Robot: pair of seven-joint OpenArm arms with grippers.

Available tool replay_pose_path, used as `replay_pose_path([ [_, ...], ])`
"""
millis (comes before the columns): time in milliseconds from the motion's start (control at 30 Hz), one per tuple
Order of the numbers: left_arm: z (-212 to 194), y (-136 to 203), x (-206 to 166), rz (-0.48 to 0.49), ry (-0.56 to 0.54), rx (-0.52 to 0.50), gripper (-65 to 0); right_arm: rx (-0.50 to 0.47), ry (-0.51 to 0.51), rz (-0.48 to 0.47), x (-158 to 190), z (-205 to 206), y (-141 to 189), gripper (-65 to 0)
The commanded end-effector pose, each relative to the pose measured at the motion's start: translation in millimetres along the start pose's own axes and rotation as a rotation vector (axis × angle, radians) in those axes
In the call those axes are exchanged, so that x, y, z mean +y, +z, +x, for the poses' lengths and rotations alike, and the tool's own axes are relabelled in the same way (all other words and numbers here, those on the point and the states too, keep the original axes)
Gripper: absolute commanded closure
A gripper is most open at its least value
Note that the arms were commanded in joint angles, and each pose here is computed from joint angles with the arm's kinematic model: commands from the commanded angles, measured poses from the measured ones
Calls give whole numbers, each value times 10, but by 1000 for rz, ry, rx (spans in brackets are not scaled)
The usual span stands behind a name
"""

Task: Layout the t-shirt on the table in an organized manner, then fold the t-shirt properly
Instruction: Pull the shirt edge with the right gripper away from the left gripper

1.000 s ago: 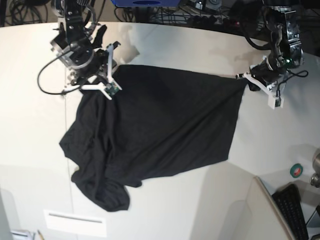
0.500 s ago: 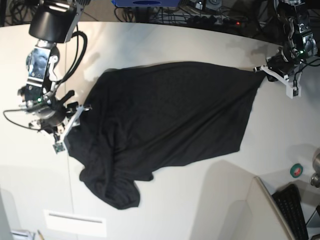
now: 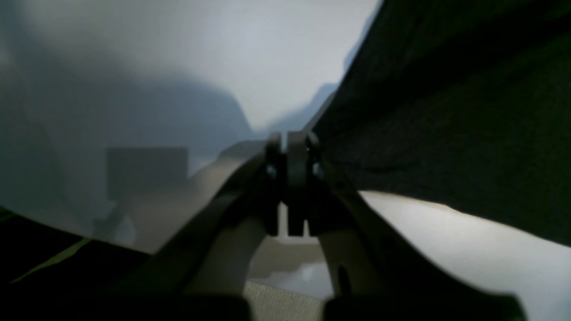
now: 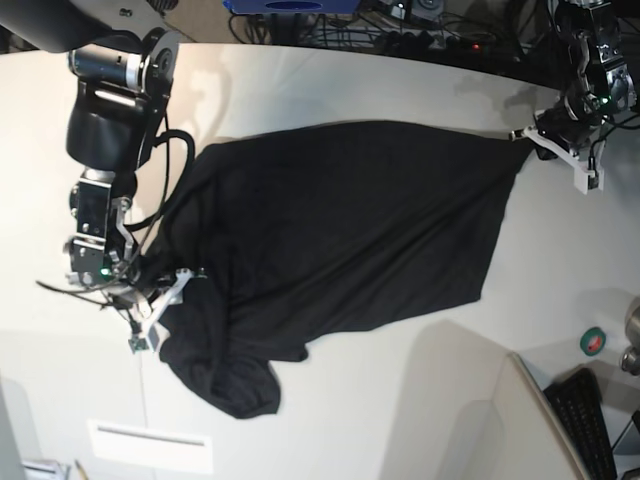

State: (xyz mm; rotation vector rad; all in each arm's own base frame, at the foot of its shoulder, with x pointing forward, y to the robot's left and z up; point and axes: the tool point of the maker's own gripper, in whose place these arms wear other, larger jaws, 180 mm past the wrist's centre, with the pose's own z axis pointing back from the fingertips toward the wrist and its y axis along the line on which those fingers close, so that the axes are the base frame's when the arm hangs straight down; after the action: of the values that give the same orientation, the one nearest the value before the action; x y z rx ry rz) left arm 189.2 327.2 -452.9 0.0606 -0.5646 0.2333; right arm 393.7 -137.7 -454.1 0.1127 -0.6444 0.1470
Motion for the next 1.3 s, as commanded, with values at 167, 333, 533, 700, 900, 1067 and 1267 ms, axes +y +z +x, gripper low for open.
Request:
replay_pose_path([
  [167, 127, 40, 56, 10, -16, -35, 0, -43, -13, -27, 0, 239, -28, -251],
  [333, 127, 40, 56, 10, -16, -35, 0, -32, -10, -69, 12, 220, -47, -245],
  [533, 127, 40, 56, 10, -16, -35, 0, -14, -29, -84, -18, 131, -52, 0],
  [700, 123, 38, 51, 9, -14, -34, 0, 42, -33, -96, -50, 30, 9, 0],
  [900, 71, 16, 82, 14, -6, -19, 0, -14, -12, -180, -226, 2, 383, 0],
  [1067, 71, 16, 82, 14, -6, -19, 0, -17, -16, -227, -332, -200, 590, 0],
  [1267, 91, 23, 75, 13, -9, -24, 0, -14, -115, -352, -784, -599, 981, 0],
])
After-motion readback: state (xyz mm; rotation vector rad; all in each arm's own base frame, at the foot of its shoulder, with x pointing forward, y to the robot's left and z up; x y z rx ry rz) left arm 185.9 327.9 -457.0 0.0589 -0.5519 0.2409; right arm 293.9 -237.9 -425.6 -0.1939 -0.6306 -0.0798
